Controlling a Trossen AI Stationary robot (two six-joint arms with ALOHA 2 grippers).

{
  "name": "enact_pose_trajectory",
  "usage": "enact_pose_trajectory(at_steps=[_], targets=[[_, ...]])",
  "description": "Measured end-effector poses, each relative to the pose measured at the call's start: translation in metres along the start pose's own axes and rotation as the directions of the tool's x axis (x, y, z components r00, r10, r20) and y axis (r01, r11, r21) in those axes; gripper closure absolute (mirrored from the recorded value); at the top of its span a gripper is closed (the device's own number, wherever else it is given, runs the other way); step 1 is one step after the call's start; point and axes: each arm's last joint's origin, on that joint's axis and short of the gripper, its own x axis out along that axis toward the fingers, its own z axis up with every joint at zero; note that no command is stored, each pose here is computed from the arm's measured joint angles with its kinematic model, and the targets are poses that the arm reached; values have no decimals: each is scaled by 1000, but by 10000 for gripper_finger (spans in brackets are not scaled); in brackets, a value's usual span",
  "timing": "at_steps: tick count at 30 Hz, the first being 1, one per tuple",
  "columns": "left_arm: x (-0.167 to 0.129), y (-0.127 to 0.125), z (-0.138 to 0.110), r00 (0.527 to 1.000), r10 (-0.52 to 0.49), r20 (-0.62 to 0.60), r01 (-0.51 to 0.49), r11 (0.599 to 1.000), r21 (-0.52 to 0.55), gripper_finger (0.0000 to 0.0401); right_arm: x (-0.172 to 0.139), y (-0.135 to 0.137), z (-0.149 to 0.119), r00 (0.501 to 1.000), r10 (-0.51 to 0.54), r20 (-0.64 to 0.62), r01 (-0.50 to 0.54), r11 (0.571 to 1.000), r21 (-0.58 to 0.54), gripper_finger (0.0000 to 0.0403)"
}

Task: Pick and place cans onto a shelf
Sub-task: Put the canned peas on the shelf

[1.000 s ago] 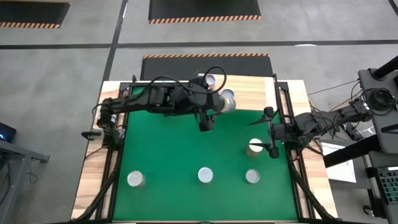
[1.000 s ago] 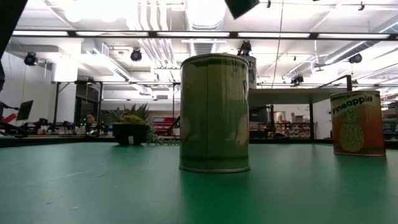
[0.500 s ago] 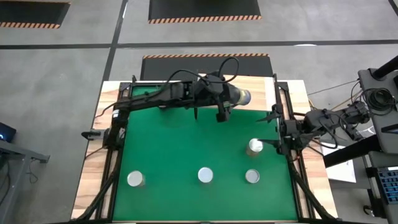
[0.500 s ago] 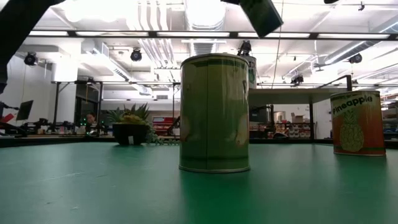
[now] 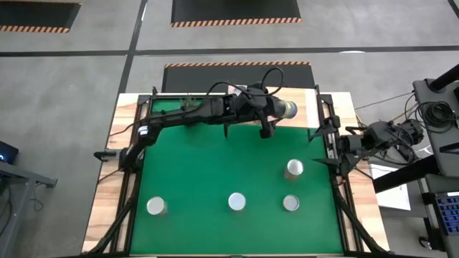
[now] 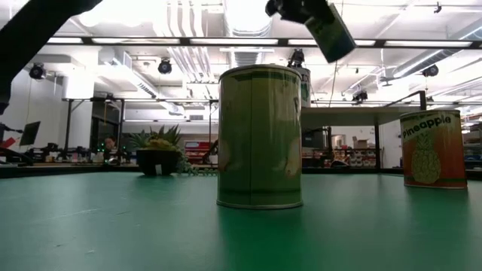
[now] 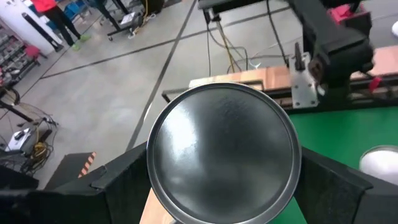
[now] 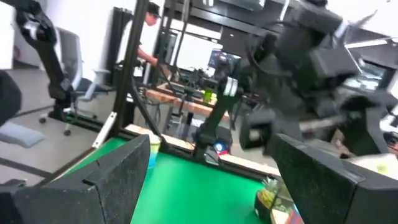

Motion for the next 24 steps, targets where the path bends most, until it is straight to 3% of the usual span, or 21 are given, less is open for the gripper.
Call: enact_pose_trajectory(at_steps=[13,24], targets=[[45,-14,-24,1000,6,-25,-5,1000,9,92,-5,0,-3,1000,2,16,-2,1000,0,77],[56,-7,-33,999,21,-49,-21,1000,-11,92,-5,0,-3,1000,-5,13,5,1000,0,77]])
